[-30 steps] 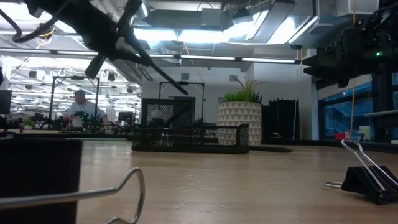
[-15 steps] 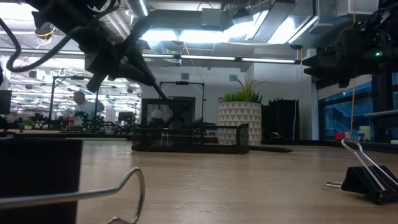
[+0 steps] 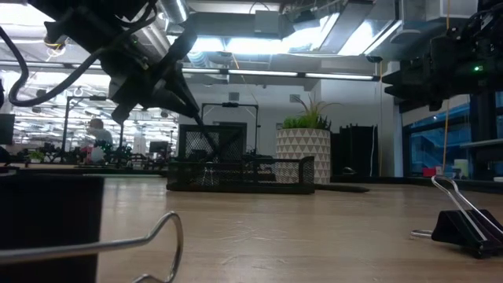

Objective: Pick and place office supplies into organizer
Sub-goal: Put the left pen into the top left section of the desk organizer, then put the pen into the top left section of the desk organizer

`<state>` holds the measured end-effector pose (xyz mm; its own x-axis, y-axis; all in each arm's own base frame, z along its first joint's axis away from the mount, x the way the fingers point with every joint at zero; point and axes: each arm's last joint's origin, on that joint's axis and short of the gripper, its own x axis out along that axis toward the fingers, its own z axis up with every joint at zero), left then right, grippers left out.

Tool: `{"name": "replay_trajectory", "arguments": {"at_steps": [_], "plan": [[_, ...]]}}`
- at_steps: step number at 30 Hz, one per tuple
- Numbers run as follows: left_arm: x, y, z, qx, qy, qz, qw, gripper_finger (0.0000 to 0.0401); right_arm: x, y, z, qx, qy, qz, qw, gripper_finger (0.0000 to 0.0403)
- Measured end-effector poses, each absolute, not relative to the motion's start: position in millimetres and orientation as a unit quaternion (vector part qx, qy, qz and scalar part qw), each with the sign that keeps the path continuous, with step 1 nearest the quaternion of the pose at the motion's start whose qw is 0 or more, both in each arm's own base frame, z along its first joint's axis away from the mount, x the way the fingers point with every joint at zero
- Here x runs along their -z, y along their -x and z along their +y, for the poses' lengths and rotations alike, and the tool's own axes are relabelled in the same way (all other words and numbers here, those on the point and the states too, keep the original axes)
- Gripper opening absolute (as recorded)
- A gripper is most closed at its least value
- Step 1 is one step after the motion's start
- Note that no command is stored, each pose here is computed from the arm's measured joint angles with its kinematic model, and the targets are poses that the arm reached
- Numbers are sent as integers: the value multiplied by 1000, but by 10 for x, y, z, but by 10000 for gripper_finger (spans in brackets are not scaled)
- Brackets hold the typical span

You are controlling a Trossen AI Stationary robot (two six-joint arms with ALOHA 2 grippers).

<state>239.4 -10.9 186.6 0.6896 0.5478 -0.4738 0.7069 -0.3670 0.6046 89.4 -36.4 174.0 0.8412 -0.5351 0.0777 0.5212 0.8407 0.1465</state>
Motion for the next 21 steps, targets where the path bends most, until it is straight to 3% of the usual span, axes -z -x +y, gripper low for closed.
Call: {"name": "replay_trajectory", "arguments": {"at_steps": [13,16,21], "plan": [[-1960,-2430,-94,3,-791,391,471,99,-1740,-894,-364,276,-60,-58,958,224],[-2047,-2401,-82,-33,-761,378,527,99,-1740,-894,-364,275,-60,-58,958,224],[-2297,-2271,18,-130,-651,334,669,94,-1739,-894,-364,275,-57,-57,958,224]]}}
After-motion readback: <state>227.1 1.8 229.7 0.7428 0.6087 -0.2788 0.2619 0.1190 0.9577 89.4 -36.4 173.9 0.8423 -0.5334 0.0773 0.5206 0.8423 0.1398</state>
